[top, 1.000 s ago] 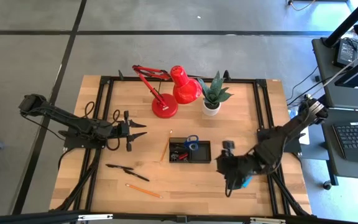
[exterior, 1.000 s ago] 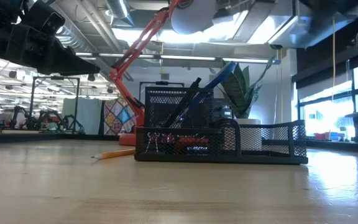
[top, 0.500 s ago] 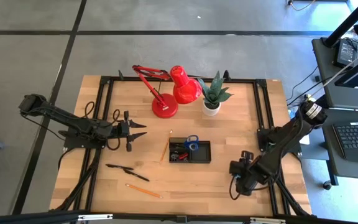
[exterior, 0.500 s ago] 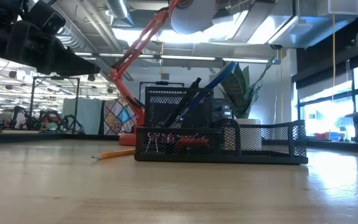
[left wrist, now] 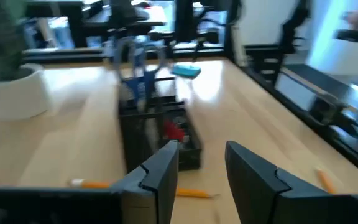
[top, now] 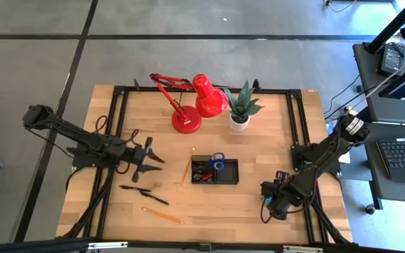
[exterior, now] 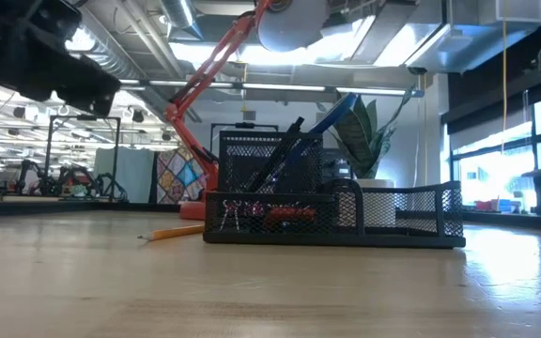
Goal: Pick and place office supplies into organizer
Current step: Put the sticky notes into the black desk organizer
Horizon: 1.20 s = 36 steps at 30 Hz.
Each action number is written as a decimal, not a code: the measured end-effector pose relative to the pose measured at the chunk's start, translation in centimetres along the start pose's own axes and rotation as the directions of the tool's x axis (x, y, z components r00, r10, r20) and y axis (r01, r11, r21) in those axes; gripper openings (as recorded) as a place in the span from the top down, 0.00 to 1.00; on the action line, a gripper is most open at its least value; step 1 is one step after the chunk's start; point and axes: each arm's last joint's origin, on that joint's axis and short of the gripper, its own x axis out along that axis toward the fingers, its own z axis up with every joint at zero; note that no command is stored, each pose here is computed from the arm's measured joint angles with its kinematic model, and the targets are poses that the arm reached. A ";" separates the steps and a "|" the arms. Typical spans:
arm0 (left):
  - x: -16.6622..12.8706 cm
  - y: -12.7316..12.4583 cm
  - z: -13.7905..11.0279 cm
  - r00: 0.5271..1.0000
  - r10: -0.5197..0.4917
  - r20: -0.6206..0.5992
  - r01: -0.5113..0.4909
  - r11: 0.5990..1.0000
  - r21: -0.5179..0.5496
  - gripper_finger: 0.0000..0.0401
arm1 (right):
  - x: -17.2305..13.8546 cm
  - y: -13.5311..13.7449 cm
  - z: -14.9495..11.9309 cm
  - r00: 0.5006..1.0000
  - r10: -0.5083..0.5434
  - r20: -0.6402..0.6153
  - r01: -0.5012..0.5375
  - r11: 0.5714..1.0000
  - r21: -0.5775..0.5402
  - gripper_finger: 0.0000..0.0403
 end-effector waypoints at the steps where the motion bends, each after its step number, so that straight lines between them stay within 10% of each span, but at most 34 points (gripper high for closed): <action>1: 0.0 -0.2 0.0 1.000 -0.017 0.003 0.017 1.000 0.012 0.68 | 0.1 0.1 0.1 1.000 -0.001 0.006 0.001 1.000 -0.001 0.44; 16: 2.0 -4.3 1.9 0.995 -0.074 0.061 0.064 0.986 0.154 0.68 | 2.0 2.7 1.9 0.988 -0.033 0.153 0.038 0.999 -0.032 0.44; 36: 17.3 -10.9 4.2 0.990 0.000 -0.141 0.054 0.923 0.382 0.68 | 3.9 4.3 8.4 0.892 0.157 0.425 -0.050 0.967 -0.251 0.44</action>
